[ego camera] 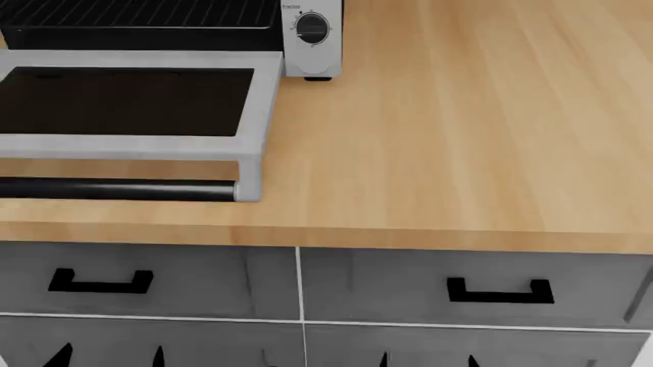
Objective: Fully slide the toaster oven rack0 out.
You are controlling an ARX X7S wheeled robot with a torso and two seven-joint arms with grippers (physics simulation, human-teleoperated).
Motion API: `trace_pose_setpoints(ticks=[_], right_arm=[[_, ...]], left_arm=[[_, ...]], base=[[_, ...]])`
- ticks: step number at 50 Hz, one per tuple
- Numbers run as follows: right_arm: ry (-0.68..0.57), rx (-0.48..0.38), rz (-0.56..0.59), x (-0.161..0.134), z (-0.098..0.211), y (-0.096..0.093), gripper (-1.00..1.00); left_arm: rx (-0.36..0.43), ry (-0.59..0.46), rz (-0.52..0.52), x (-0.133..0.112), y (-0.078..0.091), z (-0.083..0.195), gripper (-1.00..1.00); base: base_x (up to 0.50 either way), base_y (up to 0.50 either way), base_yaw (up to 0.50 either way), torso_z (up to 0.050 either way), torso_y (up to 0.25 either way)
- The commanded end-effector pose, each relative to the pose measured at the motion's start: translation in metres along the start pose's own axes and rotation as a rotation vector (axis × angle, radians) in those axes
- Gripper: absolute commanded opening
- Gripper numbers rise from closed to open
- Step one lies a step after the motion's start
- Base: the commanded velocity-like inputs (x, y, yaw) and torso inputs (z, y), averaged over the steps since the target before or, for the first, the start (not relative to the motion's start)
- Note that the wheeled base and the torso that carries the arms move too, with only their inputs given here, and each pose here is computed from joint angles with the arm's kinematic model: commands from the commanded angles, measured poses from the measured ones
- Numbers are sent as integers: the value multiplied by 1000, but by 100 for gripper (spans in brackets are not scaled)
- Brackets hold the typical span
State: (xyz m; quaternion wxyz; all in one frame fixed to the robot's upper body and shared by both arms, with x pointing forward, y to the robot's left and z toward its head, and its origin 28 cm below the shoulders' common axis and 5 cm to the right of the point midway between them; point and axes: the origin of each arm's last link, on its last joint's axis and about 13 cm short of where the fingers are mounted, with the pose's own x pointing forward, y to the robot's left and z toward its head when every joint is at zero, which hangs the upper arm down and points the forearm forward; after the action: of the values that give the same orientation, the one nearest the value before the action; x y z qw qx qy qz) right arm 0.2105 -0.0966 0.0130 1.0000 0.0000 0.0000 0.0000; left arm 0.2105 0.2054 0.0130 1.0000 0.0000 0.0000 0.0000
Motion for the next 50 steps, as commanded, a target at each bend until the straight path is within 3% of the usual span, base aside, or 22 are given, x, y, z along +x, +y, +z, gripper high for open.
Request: trace_pose_setpoints(ticks=[1,3,4,7,15,22,31,43,50], right_arm=[[0,0,0,0,0,0,100],[-72,31,31,-5,7,0,100],[-78,111,80,-9,7,-1,100],[-58,75,82,-6,11,-1,100],[-78,23,173,1,74,-3,100],[-115,-79,140,4,125,-6,100],[-147,-124,152,16,179,-11,100],[-174,-166,131,23,218,-22,100],[-172,-176,127,24,219,-24,100]], left_arm=[[46,-11,-1,0,0,0,100],[-3,5,2,-2,3,-3,100],[1,16,-2,-3,3,-2,100],[-15,16,-7,-6,4,5,100],[10,-83,11,-15,7,67,100],[17,-181,19,-16,12,116,100],[60,-257,34,-12,16,169,100],[77,-303,13,0,13,219,100],[78,-305,12,-1,13,219,100]], base=[[0,0,0,0,0],[0,0,0,0,0],[0,0,0,0,0],[0,0,0,0,0],[0,0,0,0,0],[0,0,0,0,0],[0,0,0,0,0],[0,0,0,0,0],[0,0,0,0,0]])
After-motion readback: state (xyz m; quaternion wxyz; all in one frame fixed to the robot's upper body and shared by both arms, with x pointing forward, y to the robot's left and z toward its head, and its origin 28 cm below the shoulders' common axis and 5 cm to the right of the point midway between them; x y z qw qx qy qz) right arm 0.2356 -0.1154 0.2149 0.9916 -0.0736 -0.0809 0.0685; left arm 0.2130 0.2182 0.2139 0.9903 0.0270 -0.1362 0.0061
